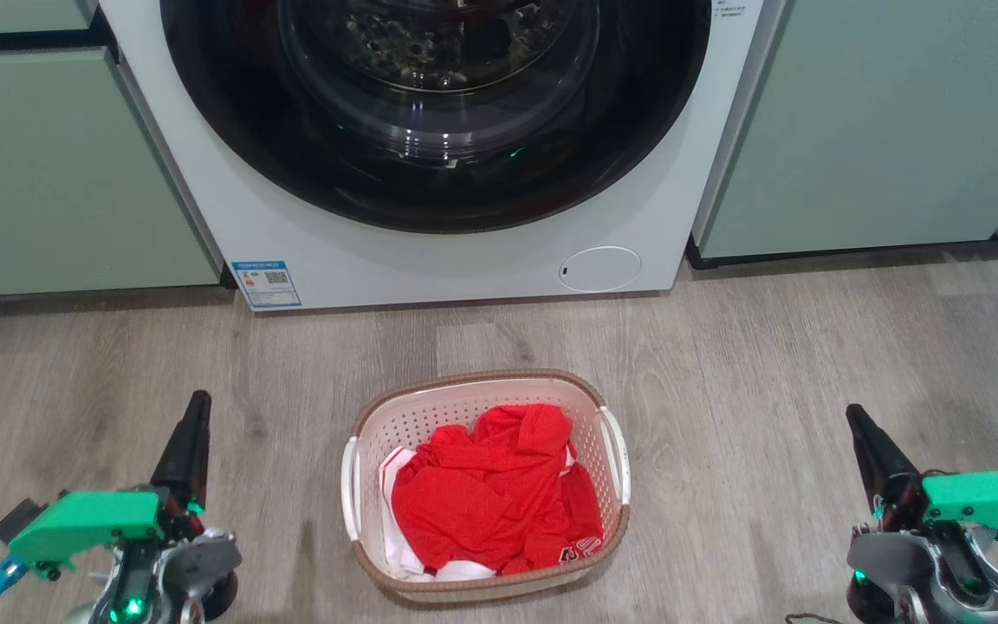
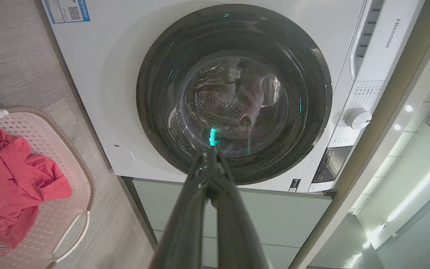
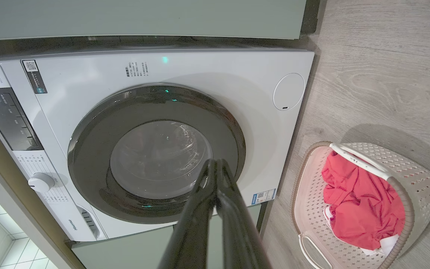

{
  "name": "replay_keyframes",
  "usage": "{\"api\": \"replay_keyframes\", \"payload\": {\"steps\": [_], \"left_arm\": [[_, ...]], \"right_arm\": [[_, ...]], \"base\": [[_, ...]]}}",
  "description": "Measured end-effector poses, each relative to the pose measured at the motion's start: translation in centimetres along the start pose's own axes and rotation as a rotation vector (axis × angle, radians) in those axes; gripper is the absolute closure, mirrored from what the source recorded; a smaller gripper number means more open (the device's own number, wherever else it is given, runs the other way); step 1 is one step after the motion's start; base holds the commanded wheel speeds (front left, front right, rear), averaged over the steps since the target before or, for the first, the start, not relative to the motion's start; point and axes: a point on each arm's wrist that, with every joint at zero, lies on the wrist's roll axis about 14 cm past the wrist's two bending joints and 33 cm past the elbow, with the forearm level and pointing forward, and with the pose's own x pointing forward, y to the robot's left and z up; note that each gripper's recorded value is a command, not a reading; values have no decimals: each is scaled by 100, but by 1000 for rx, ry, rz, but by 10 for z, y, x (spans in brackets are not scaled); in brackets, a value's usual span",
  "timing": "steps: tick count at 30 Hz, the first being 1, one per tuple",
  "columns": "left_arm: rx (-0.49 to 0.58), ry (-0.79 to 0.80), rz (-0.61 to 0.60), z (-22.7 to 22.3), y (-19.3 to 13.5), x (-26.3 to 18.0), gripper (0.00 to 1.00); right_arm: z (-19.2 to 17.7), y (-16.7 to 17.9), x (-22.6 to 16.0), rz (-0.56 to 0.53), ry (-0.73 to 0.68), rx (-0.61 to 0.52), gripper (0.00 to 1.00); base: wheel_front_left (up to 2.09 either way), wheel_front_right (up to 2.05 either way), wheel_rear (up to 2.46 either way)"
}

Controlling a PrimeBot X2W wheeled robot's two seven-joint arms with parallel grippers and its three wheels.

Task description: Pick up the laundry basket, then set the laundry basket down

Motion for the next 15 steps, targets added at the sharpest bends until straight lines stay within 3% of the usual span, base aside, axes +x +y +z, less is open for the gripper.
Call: {"api": "replay_keyframes", "payload": {"steps": [15], "left_arm": [[0,0,0,0,0,0,100]], "right_arm": [[0,0,0,0,0,0,100]], "base": [[0,0,0]]}}
